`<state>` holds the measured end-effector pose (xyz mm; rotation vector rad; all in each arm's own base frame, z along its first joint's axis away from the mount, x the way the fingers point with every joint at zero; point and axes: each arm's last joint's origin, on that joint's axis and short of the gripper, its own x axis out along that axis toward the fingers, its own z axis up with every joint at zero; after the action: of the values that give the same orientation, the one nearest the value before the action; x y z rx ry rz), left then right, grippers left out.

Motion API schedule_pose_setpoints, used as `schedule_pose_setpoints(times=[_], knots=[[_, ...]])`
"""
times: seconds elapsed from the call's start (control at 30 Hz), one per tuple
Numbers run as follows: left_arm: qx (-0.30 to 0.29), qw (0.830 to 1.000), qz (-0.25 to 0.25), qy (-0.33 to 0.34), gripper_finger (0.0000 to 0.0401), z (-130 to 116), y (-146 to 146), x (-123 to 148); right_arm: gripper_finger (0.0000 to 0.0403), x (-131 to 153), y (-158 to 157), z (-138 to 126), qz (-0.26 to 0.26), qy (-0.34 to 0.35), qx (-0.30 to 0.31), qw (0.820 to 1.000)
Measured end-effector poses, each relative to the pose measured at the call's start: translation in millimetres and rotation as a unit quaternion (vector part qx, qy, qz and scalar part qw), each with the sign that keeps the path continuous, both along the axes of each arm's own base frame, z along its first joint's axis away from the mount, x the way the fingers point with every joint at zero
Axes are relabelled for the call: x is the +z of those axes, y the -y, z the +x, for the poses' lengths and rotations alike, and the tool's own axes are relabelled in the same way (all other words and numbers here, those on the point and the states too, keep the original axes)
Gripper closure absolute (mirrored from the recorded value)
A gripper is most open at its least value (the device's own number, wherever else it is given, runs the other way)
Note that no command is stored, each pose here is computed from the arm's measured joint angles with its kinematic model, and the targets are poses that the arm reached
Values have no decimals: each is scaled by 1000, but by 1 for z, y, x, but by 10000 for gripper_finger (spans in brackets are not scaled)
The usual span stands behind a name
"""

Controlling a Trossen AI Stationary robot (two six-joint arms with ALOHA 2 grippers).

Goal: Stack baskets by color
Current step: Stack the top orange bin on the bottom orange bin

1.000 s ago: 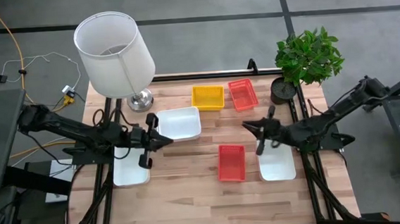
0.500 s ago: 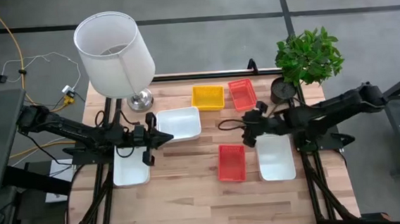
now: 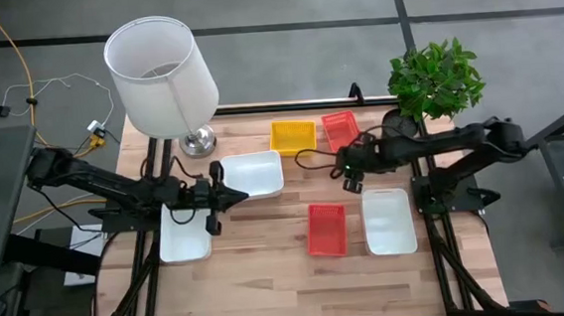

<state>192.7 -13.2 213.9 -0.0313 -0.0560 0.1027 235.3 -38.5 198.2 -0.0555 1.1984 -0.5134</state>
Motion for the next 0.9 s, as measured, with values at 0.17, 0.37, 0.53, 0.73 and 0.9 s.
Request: schedule_pose_setpoints(times=[0.17,0.37,0.53,0.73,0.9], knots=[[10,1000,-1,0,401,3,0,-3,224,-5,10,11,-37,-53,62,996],[10,1000,0,-10,401,5,0,-6,224,-21,17,16,-88,-142,125,978],[11,1000,1,-13,401,5,0,-6,224,-38,38,22,-101,-179,123,971],[11,1000,1,-14,401,5,0,-7,227,-53,60,24,-99,-194,108,970],[11,1000,1,-14,401,5,0,-7,288,-55,61,25,-93,-188,106,972]])
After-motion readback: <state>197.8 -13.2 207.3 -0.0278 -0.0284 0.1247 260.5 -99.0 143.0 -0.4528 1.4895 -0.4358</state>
